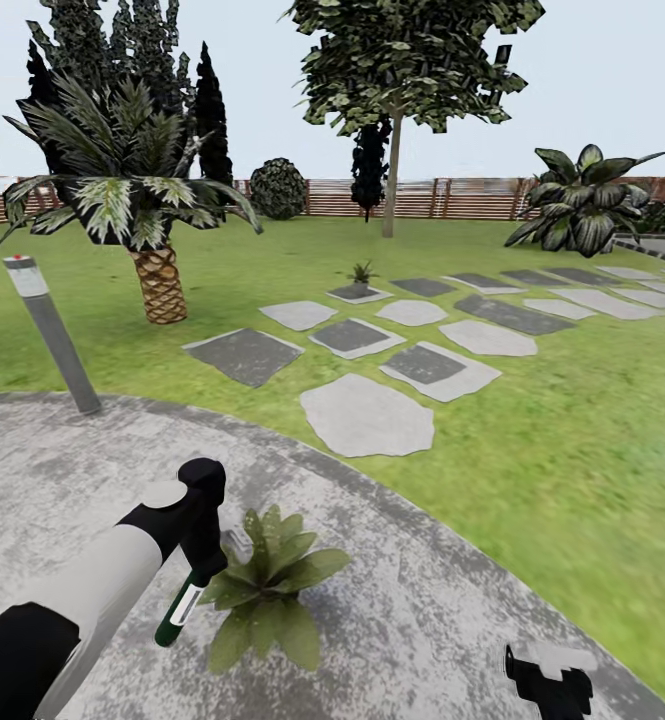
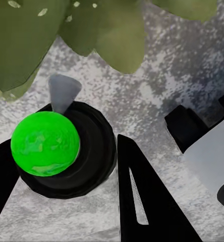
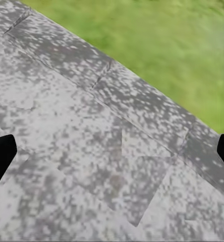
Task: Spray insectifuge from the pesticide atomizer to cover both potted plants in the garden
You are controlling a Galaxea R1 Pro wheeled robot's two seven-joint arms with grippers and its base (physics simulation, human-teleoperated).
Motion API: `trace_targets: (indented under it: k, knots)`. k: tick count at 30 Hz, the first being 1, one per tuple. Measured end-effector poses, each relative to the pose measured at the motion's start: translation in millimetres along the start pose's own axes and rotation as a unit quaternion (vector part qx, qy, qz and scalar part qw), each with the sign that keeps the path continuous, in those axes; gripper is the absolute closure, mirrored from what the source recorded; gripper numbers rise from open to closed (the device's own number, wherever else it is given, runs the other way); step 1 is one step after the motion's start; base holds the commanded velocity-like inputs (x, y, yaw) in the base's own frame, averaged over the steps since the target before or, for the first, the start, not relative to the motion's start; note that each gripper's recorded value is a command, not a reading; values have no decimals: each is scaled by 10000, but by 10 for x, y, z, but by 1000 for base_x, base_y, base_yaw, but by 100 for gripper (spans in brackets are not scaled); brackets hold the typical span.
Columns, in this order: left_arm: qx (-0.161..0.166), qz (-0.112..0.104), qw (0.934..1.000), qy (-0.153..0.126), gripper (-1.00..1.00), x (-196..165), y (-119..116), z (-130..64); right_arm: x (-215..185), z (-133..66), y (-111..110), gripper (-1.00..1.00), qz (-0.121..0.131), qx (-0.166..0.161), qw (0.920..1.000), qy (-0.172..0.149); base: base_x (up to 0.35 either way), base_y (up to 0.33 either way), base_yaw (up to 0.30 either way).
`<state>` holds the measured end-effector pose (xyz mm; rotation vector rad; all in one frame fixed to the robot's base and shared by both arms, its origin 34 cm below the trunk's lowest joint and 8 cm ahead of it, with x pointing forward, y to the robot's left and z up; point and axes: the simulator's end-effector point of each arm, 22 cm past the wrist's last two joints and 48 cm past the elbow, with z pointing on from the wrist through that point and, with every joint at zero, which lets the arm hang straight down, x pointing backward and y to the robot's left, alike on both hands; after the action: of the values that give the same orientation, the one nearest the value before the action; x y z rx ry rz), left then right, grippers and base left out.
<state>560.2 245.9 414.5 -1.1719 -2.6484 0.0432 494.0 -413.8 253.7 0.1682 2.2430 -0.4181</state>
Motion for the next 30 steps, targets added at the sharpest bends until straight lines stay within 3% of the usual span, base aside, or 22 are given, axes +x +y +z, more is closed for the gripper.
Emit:
trace_targets:
  k: [12,18,30]
  knots:
    - [10,-16,10000,9,100,16,1,14,0,0,6,-100,1,-3,10000,0,-1,-275,257]
    - [12,-34,10000,38,100,52,17,38,2,1,6,-100,2,-3,10000,3,-172,-237,277]
    - [25,-291,9993,216,100,357,187,159,1,-1,8,-100,-1,-7,10000,2,-89,-27,277]
